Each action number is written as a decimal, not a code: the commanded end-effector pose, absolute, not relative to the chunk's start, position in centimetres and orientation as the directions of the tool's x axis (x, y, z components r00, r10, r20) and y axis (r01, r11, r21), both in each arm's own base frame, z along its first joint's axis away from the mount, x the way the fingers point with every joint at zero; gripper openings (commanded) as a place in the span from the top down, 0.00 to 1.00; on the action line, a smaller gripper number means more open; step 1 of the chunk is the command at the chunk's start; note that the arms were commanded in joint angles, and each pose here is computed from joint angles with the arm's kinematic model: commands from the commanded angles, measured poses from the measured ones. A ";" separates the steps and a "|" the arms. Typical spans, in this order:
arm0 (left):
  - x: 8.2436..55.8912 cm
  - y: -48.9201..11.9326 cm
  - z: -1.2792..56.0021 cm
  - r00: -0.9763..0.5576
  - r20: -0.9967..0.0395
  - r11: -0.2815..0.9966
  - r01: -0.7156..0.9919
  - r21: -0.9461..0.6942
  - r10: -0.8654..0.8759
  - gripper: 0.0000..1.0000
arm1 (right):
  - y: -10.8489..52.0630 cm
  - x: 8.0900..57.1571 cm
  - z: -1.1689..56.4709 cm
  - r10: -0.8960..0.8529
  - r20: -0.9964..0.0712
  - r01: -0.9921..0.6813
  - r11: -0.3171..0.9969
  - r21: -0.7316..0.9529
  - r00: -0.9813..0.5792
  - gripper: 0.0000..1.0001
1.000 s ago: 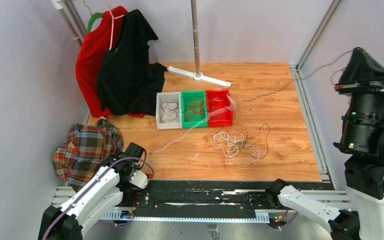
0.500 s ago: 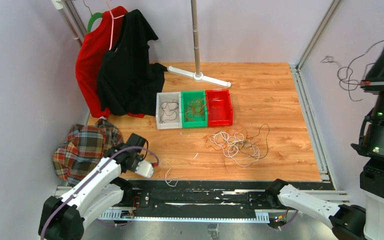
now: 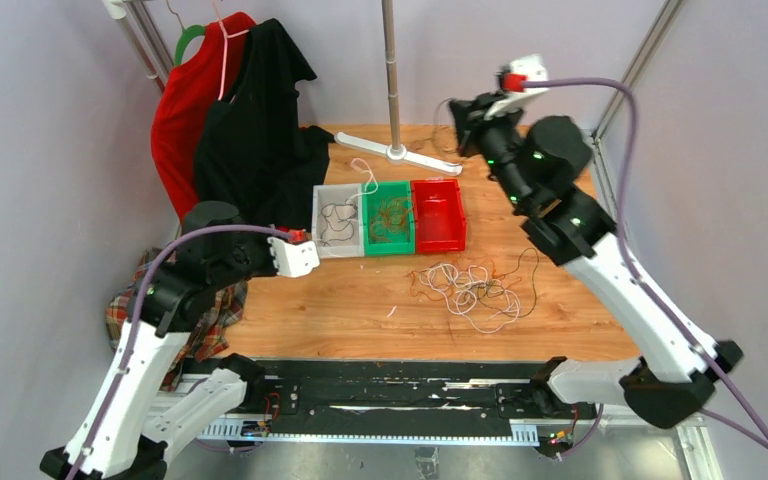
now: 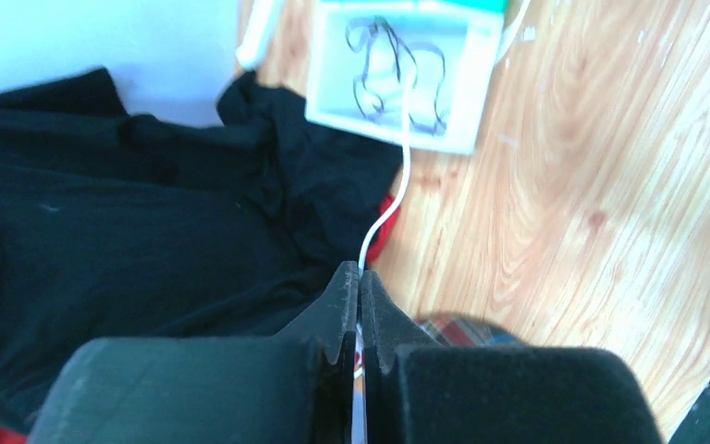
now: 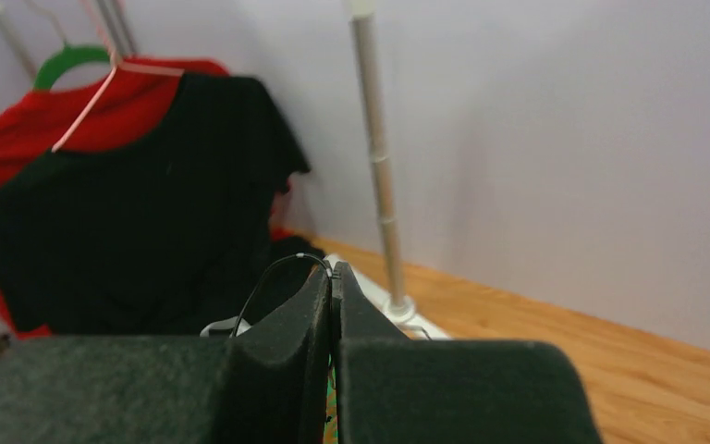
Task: Untangle the cables
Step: Place the cable in the bin.
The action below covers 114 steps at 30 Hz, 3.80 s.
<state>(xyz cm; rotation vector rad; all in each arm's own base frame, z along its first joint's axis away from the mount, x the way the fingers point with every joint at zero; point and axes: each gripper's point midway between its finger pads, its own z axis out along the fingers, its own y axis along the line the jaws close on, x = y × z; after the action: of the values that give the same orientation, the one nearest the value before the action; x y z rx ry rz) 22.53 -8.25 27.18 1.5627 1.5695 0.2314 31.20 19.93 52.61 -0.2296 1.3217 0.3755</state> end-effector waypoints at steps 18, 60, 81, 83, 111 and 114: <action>12.0 -9.5 48.1 0.637 -0.665 0.606 0.366 0.706 0.390 0.99 | 42.0 36.2 40.8 0.221 -0.962 -0.806 0.534 0.254 -0.157 0.99; 10.3 -10.2 48.1 0.663 -0.671 0.585 0.413 0.698 0.332 0.99 | 46.3 45.8 12.0 -0.434 -0.859 -0.616 0.764 -0.192 -0.270 0.99; 9.9 -10.8 48.6 0.685 -0.656 0.557 0.426 0.713 0.316 0.99 | 46.5 44.4 14.0 -0.494 -0.834 -0.651 0.722 -0.235 -0.246 0.63; 9.9 -10.9 48.6 0.684 -0.658 0.552 0.432 0.713 0.314 0.99 | 45.9 44.4 14.9 -0.484 -0.841 -0.642 0.730 -0.234 -0.242 0.60; 16.1 -16.9 47.0 0.569 -0.804 0.461 0.675 0.576 0.171 1.00 | 27.8 38.7 31.0 -0.096 -0.985 -0.462 0.887 -0.018 -0.144 0.30; 18.1 -18.5 47.5 0.530 -0.840 0.447 0.726 0.522 0.120 0.99 | 23.2 37.6 32.5 -0.019 -0.995 -0.382 0.924 0.022 -0.103 0.30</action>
<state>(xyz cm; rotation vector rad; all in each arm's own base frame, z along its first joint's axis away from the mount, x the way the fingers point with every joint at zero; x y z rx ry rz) 16.48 -16.43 45.90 1.0906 0.9940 -0.3401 37.81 27.42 31.94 -0.4748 1.6874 0.3211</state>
